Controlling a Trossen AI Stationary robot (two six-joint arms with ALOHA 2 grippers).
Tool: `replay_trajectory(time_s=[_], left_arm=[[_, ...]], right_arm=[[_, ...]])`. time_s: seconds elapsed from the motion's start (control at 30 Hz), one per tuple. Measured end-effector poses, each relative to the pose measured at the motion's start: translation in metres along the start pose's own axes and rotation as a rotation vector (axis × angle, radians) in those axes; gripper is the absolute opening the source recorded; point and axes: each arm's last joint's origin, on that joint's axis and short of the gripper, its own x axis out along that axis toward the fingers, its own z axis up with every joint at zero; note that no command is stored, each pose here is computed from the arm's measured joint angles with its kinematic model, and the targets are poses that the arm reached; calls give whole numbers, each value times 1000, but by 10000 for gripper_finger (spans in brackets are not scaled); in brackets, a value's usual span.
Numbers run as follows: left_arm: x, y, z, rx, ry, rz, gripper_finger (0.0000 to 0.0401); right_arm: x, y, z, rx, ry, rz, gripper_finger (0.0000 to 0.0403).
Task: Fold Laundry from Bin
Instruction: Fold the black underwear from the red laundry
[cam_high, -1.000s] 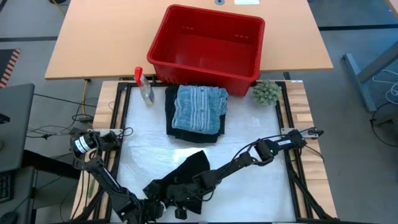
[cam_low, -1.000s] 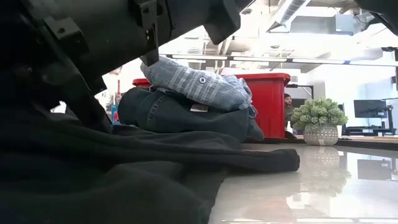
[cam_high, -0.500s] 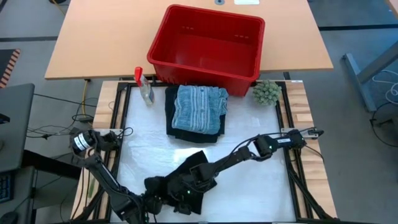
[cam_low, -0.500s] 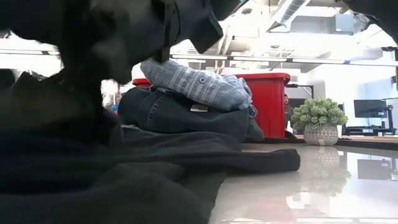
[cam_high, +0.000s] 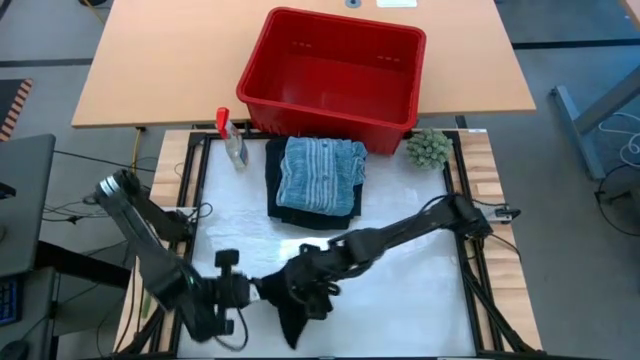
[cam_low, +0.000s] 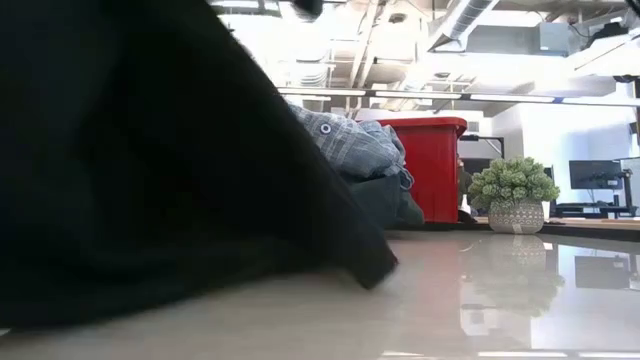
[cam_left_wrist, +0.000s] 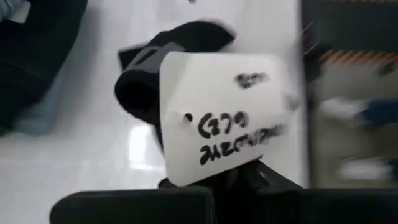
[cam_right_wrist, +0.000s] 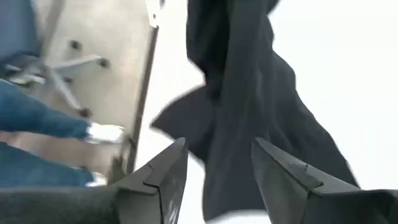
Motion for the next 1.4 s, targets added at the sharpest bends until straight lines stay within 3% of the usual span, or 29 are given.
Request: replay_trajectory(time_s=[0.13, 0.27, 0.37, 0.5, 0.63, 0.87, 1.03, 1.2, 1.3, 1.4], left_arm=[[-39, 24, 26, -169, -41, -149, 0], [-77, 42, 43, -270, -132, -256, 0], [-93, 50, 47, -267, -206, -258, 0], [-98, 54, 47, -261, -257, -225, 0], [-90, 48, 50, -248, -276, -192, 0], [-58, 25, 58, -179, -245, -157, 0], [-36, 10, 65, -133, -242, -153, 0], [-27, 6, 68, -136, -245, -144, 0], [-25, 8, 73, -151, -263, -139, 0], [-23, 12, 76, -171, -270, -132, 0]], right_arm=[[-45, 21, -13, -62, -26, -175, 189], [-64, 43, -39, -98, -180, -380, 173], [-67, 58, -43, -72, -353, -289, 164], [-75, 71, -27, -16, -598, -151, 162], [-79, 62, -10, 21, -717, -117, 174], [-88, 52, 5, -161, -739, -206, 212], [-79, 48, -2, -248, -636, -255, 213], [-78, 47, -2, -272, -610, -201, 208], [-67, 48, -4, -288, -589, -137, 206], [-51, 49, -7, -293, -564, -143, 205]])
